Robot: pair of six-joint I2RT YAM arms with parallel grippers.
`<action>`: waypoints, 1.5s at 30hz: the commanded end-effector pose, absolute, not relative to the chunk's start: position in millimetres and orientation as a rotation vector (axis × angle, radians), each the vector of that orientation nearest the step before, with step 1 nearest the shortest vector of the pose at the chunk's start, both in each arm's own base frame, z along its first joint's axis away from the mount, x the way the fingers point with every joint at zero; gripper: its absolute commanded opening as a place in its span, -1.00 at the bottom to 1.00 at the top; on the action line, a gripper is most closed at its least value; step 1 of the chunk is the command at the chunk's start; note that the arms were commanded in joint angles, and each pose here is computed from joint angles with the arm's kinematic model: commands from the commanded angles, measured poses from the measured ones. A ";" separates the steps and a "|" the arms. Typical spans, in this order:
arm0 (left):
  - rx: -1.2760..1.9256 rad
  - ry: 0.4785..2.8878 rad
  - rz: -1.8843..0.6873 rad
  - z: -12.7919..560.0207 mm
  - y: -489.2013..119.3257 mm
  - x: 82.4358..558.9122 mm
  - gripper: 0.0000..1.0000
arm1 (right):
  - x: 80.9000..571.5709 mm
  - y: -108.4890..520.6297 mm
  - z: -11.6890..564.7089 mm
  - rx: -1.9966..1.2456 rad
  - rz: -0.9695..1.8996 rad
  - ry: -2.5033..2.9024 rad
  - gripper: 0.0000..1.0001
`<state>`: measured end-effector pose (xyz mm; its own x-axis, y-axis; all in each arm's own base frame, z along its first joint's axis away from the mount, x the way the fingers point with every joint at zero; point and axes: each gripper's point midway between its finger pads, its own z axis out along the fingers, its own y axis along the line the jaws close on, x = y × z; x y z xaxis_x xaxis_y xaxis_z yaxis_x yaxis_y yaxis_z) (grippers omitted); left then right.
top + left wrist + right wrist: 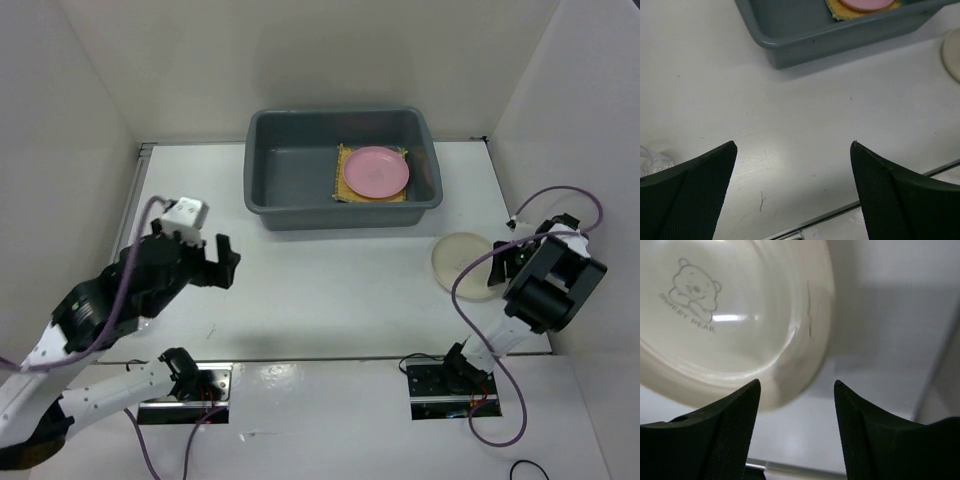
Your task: Place the mixed dishes into the plastic bin
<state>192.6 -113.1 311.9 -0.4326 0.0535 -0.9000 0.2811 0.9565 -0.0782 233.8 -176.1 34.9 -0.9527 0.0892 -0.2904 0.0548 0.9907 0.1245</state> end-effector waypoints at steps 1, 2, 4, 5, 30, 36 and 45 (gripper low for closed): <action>0.160 1.863 -0.284 327.9 -89.4 185.1 1.00 | 243.4 -162.1 9.8 0.175 0.377 2.842 0.30; 0.137 1.808 -0.333 339.2 -79.5 174.0 1.00 | 246.0 -162.3 7.7 0.176 0.393 2.840 0.27; 0.109 1.771 -0.347 343.9 -69.1 167.4 1.00 | 248.6 -161.9 1.6 0.197 0.411 2.836 0.21; 0.093 1.741 -0.368 349.0 -62.8 161.6 1.00 | 250.3 -162.9 1.5 0.211 0.405 2.830 0.16; 0.021 1.662 -0.416 353.6 -44.6 148.9 1.00 | 396.6 -18.0 414.9 -0.460 0.117 1.994 -1.00; 0.000 1.666 -0.385 350.5 -40.4 151.7 1.00 | 452.2 14.9 363.4 -0.650 0.247 2.059 -1.00; 0.019 1.791 -0.262 333.3 -58.3 177.0 1.00 | 529.5 96.1 287.2 -0.863 0.243 2.087 -1.00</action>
<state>169.7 -56.2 327.2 -0.2456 -0.1213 -0.9618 0.1792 0.9694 -0.1680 528.4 76.6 243.3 -0.5225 -0.4634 -0.7157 -0.6349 0.7718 -0.0363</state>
